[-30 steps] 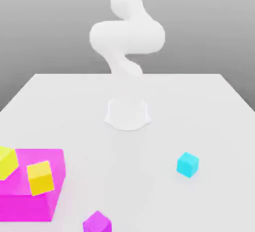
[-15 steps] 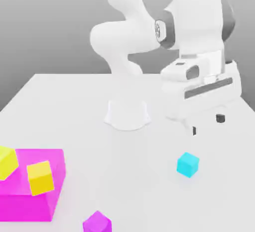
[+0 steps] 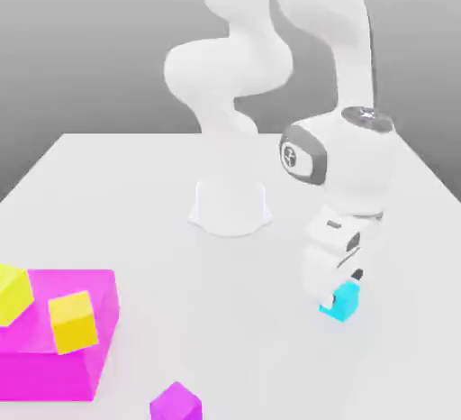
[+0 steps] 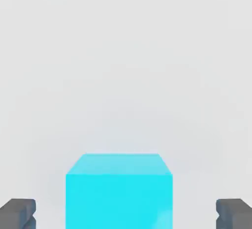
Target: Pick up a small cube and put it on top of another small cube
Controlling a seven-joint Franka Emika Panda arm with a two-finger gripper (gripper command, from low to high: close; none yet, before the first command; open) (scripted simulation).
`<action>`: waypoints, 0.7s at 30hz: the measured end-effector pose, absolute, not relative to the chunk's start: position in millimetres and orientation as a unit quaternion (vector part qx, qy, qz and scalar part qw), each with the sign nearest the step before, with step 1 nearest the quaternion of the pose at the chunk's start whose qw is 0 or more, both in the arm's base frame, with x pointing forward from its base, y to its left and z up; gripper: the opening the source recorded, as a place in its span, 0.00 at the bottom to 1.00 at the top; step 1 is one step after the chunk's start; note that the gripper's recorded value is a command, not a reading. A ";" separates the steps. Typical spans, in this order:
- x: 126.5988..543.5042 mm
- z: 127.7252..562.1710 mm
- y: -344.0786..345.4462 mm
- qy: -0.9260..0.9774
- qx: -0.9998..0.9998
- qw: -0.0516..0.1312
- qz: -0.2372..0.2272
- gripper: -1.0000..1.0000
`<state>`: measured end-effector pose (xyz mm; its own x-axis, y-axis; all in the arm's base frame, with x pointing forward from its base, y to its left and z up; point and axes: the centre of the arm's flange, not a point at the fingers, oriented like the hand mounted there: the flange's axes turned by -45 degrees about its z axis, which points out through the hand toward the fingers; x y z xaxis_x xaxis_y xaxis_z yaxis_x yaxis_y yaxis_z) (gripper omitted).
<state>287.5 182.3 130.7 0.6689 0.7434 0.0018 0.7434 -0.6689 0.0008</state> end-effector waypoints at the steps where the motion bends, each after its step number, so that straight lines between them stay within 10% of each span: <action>1: 286.6 126.3 182.1 0.407 0.914 0.000 0.000 0.00; 21: 332.4 206.9 148.2 0.377 0.926 0.000 0.000 0.00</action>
<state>332.4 148.2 206.9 0.7154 0.6987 0.0006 0.6987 -0.7154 0.0009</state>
